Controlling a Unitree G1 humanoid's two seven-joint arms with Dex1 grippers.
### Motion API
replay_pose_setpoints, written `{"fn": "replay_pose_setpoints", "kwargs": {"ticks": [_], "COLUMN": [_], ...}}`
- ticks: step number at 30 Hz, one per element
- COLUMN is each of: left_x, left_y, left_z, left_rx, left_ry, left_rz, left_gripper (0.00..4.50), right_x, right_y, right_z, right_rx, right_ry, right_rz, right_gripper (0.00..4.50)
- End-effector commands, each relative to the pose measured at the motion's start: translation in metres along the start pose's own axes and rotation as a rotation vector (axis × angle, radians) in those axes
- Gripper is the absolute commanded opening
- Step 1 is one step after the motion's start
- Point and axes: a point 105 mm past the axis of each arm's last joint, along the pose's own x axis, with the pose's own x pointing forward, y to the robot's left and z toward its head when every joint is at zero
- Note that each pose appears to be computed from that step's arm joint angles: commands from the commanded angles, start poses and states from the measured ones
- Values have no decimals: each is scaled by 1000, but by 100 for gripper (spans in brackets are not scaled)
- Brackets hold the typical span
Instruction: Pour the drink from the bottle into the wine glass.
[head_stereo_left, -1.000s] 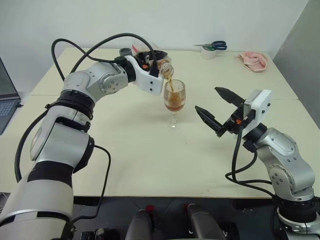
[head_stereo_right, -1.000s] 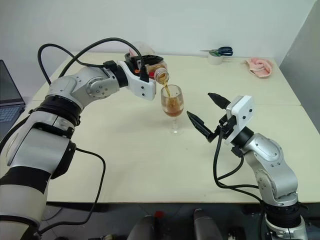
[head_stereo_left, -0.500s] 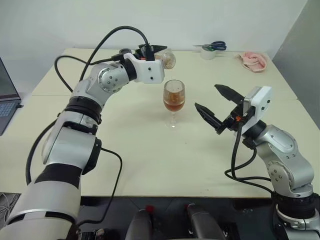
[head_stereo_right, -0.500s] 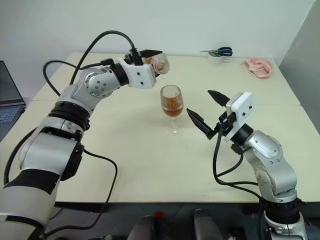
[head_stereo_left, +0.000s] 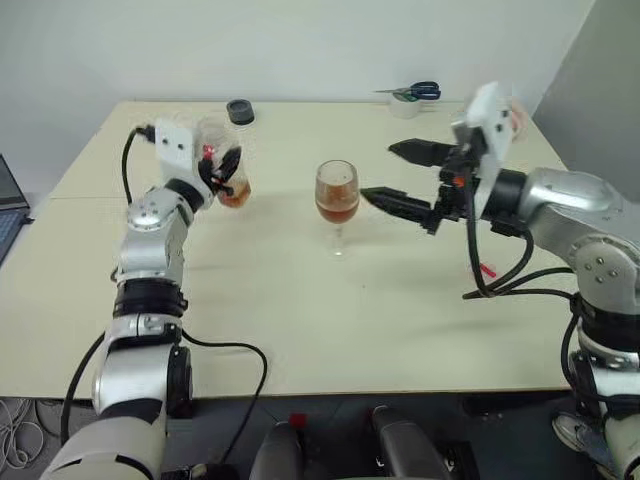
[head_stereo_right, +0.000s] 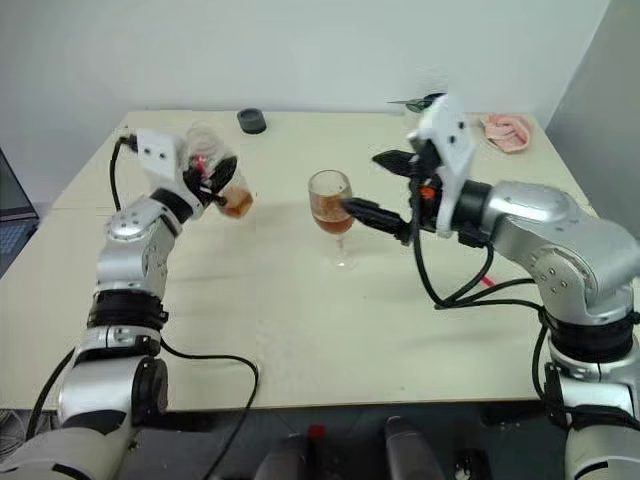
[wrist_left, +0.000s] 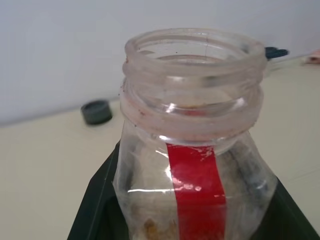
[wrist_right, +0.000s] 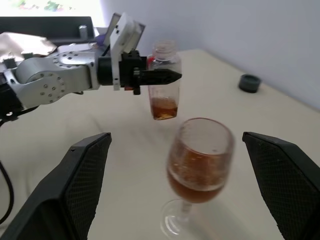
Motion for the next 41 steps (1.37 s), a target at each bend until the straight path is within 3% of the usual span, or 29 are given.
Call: {"fn": "replay_pose_setpoints", "kwargs": {"ticks": [1, 7, 8, 14, 15, 21, 29, 34, 38, 41], "left_x": [-11, -23, -24, -29, -30, -55, -125, -140, -133, -131], "left_y": [8, 13, 14, 16, 16, 25, 23, -38, -51, -50], "left_z": [21, 4, 2, -4, -5, 6, 59, 92, 110, 109], "left_rx": [-15, -39, -47, -58, -59, -34, 67, 128, 164, 149], "left_ry": [-82, -64, -61, -53, -48, -50, -38, 40, 7, 14], "left_rz": [54, 113, 123, 145, 149, 142, -221, -701, -788, -808], "left_gripper": [178, 178, 251, 435, 447, 447, 447, 447, 447, 447], "right_x": [13, 22, 23, 27, 27, 24, -17, -59, -77, -78], "right_y": [6, 6, 6, 6, 5, 1, -14, -40, -43, -42], "right_z": [-2, -4, -4, -7, -7, -8, -2, -25, -31, -33], "right_rx": [-8, -39, -41, -55, -58, -79, -82, 12, 27, 25], "right_ry": [44, 53, 52, 57, 58, 61, 6, 68, 64, 68], "right_rz": [39, 60, 65, 76, 75, 67, 61, 10, 39, 48], "right_gripper": [450, 450, 450, 450, 450, 450, 450, 450, 450, 450]}}
